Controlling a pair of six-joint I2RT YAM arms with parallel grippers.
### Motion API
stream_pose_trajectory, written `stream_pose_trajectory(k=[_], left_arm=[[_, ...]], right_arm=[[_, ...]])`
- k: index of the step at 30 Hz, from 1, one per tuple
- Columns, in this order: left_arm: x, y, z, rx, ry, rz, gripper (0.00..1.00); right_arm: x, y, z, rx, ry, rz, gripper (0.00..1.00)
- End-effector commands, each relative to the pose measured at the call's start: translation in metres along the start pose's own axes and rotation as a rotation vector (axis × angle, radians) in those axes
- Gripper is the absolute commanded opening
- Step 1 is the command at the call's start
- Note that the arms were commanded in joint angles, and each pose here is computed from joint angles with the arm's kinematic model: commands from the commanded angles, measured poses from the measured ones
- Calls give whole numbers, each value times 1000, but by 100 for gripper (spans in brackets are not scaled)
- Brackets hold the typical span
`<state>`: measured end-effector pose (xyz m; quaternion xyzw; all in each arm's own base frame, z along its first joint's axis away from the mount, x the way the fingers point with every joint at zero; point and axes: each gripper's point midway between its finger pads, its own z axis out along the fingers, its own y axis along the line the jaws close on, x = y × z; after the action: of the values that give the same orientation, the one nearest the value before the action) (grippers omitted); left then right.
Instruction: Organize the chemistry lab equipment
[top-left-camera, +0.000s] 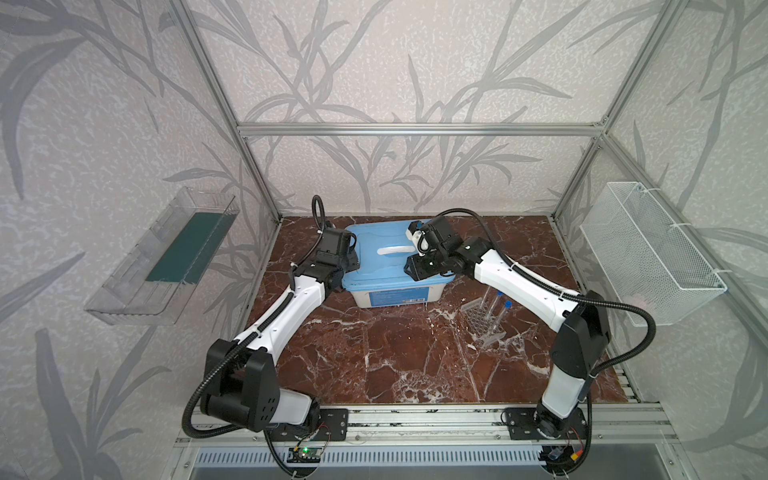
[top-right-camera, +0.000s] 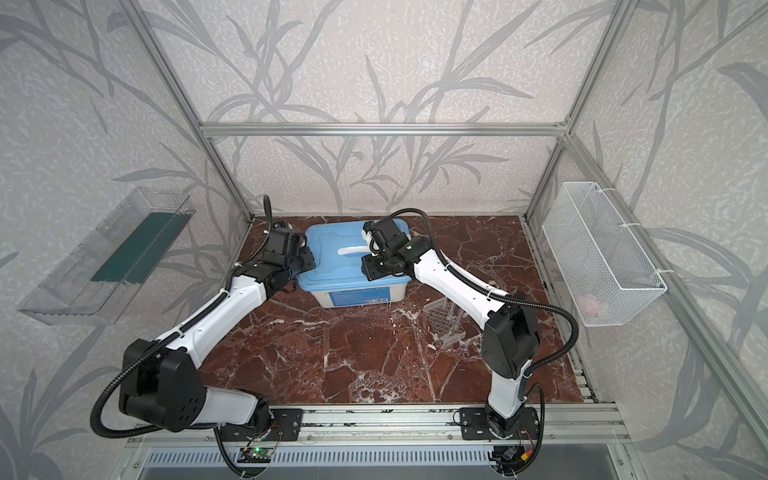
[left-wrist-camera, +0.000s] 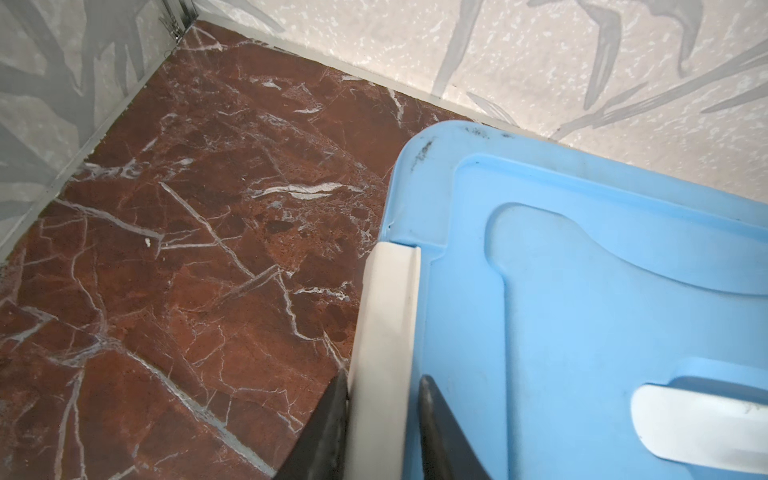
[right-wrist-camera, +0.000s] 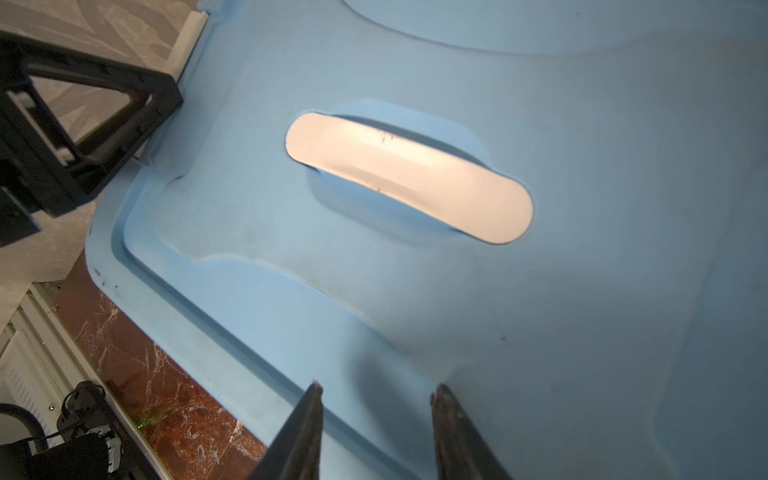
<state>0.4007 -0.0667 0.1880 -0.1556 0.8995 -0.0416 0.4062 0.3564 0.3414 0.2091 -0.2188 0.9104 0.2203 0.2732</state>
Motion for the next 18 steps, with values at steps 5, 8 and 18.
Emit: stream_pose_trajectory(k=[5, 8, 18], left_arm=[[11, 10, -19, -60, 124, 45, 56], [-19, 11, -36, -67, 72, 40, 76], [-57, 38, -93, -7, -106, -49, 99]], right_arm=[[-41, 10, -60, 7, -150, -58, 51], [-52, 12, -96, 24, -225, -74, 62], [-32, -71, -199, 288, -380, 6, 99]])
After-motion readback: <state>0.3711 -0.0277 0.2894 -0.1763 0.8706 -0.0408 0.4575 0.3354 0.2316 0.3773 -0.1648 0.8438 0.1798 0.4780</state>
